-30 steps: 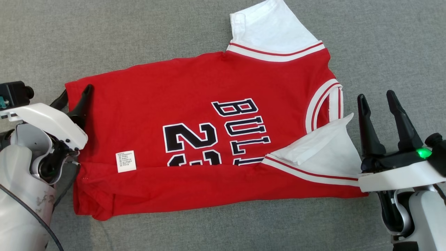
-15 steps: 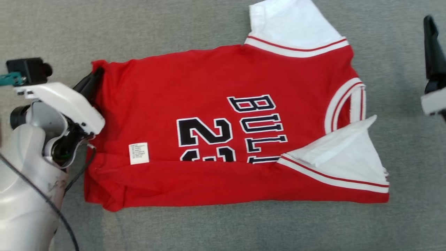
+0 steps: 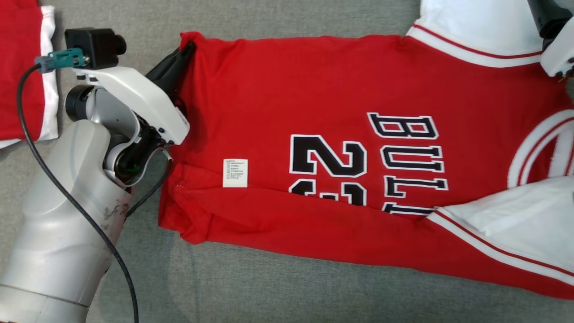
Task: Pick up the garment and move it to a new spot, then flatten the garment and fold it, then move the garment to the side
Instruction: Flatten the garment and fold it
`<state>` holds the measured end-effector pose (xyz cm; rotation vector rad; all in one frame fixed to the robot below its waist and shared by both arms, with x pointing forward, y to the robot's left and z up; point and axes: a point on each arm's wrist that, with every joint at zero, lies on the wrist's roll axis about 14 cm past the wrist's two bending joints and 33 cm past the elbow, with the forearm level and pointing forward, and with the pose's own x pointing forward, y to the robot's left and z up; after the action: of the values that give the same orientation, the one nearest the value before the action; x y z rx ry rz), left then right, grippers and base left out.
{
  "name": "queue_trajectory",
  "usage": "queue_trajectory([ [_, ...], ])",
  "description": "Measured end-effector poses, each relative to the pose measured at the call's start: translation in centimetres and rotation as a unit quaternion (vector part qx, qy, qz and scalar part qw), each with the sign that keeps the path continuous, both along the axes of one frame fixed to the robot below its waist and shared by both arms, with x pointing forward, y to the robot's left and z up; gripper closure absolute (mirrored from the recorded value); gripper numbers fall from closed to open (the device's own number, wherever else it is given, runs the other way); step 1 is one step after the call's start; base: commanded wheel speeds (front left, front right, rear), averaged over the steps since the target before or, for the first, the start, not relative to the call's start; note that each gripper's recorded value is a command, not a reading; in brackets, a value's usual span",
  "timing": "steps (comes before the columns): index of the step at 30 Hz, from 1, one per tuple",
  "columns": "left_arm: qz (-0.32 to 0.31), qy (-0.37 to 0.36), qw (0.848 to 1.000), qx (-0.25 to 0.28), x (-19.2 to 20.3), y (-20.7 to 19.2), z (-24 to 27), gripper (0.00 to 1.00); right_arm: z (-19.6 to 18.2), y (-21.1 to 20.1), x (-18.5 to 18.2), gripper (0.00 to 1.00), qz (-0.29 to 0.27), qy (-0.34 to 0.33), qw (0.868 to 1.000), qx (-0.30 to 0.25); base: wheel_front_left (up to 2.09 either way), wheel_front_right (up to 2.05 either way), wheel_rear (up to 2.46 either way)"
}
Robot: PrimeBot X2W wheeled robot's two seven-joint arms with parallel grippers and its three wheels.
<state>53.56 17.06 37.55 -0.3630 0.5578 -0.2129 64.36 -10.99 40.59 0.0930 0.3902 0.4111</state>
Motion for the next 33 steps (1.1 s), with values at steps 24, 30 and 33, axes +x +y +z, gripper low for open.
queue_trajectory([
  [24,0.021,-0.049,0.998,-0.036,1.0,1.1,2.0,1.0,3.4,1.0,3.3,1.0,0.022,-0.015,0.999,0.04,0.0,0.0,0.0],
  [30,0.02,-0.082,0.995,-0.047,1.5,1.1,4.2,1.0,6.7,0.2,1.5,1.0,0.035,-0.053,0.996,0.059,0.0,0.0,0.0],
  [33,0.017,-0.085,0.995,-0.049,1.1,0.9,4.6,1.0,7.4,-0.6,0.2,1.0,0.038,-0.056,0.996,0.066,0.0,0.0,0.0],
])
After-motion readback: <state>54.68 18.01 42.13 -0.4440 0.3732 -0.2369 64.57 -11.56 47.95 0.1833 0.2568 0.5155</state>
